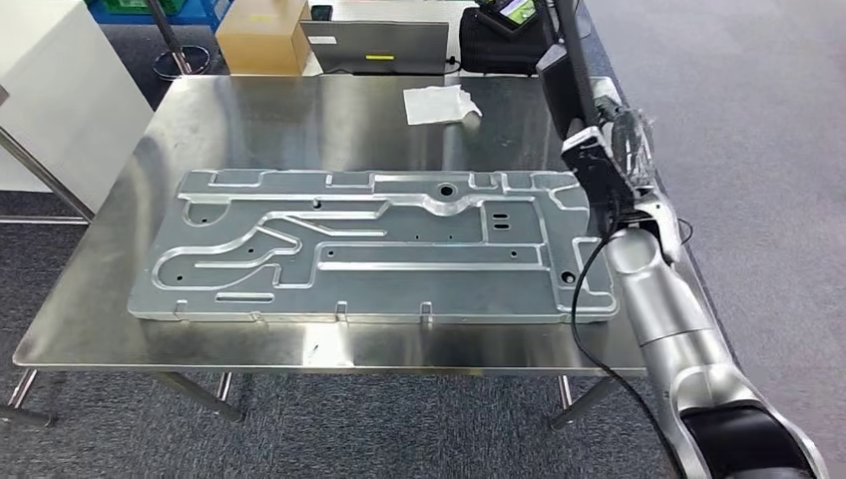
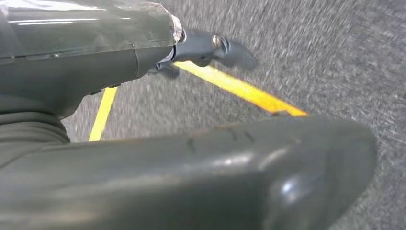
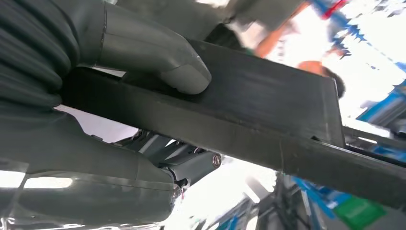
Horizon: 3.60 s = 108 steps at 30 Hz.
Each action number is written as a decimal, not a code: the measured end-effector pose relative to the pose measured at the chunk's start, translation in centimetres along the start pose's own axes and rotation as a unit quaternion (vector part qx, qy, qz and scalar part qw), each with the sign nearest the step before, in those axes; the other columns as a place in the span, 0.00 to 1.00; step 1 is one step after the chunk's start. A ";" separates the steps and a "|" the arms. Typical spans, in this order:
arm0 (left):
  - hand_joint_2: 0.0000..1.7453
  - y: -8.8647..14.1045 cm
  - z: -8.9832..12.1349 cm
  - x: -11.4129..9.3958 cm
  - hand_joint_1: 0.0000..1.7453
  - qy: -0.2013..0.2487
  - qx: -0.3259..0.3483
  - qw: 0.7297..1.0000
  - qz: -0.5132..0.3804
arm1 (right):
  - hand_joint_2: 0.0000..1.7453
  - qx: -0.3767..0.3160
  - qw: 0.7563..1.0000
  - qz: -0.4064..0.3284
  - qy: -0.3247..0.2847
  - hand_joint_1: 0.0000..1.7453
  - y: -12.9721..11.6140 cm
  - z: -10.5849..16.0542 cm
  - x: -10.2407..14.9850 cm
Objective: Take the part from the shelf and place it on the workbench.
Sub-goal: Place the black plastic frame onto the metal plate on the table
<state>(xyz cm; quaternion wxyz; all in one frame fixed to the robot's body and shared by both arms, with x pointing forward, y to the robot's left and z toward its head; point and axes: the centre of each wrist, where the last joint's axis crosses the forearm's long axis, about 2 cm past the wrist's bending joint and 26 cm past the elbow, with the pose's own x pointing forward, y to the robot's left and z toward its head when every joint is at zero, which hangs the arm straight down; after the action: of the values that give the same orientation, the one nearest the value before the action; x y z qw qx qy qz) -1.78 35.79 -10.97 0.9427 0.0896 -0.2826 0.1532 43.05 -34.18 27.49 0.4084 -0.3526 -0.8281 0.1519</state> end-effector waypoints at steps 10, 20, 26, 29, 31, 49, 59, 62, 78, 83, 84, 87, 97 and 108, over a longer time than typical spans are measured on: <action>0.00 2.2 -0.3 0.8 0.00 0.003 -0.027 0.999 -0.027 | 1.00 0.002 0.969 0.235 -0.074 1.00 3.8 -2.8 2.7; 0.00 0.0 -0.4 0.7 0.00 0.018 -0.035 0.997 -0.070 | 1.00 0.135 0.951 0.261 -0.096 1.00 8.7 -2.0 4.3; 0.00 -3.4 0.1 -0.2 0.00 0.024 -0.046 0.995 -0.082 | 1.00 0.206 0.933 0.270 -0.117 1.00 11.9 0.0 4.9; 0.00 -4.9 0.5 -0.6 0.00 0.028 -0.053 0.995 -0.083 | 1.00 0.234 0.925 0.274 -0.124 1.00 13.1 1.0 5.0; 0.00 -5.6 0.6 -0.8 0.00 0.030 -0.057 0.995 -0.082 | 1.00 0.244 0.922 0.274 -0.124 1.00 13.5 1.4 5.1; 0.50 -10.6 1.0 -0.4 0.00 0.027 -0.060 0.995 -0.077 | 1.00 0.349 0.873 0.268 -0.211 0.00 18.1 4.5 8.4; 0.00 -13.7 1.4 0.1 0.00 0.019 -0.063 0.996 -0.060 | 1.00 0.358 0.876 0.241 -0.215 0.00 19.3 5.3 9.9; 0.00 -14.1 1.4 0.2 0.00 0.021 -0.063 0.996 -0.057 | 1.00 0.356 0.879 0.237 -0.211 0.00 19.3 5.3 9.9; 0.00 -15.5 1.8 0.3 0.00 0.030 -0.062 0.997 -0.040 | 1.00 0.292 0.951 -0.078 -0.060 0.00 18.1 2.8 11.1; 0.00 -15.6 1.9 0.2 0.00 0.031 -0.062 0.997 -0.039 | 1.00 0.255 0.914 -0.313 -0.023 0.00 16.5 1.5 12.4; 0.00 -15.7 1.9 0.1 0.00 0.031 -0.062 0.997 -0.039 | 1.00 0.245 0.904 -0.350 -0.019 0.00 15.7 1.1 12.7; 0.00 -15.7 2.1 -0.1 0.00 0.031 -0.061 0.997 -0.041 | 1.00 0.203 0.879 -0.430 -0.026 0.00 12.6 0.0 12.7; 0.00 -15.5 2.4 -0.7 0.00 0.035 -0.069 0.996 -0.040 | 1.00 0.133 0.873 -0.453 -0.126 0.00 4.6 -0.2 11.6; 0.00 -15.6 2.4 -0.7 0.00 0.036 -0.058 0.997 -0.035 | 1.00 0.091 0.870 -0.452 -0.176 0.00 2.9 0.1 11.4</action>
<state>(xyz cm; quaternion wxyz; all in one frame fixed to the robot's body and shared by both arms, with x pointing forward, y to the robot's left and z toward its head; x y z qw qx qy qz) 1.73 20.43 -10.63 0.9606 0.0394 -0.2538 0.1065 39.50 -24.10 32.34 0.3105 0.1312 -0.9376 0.0851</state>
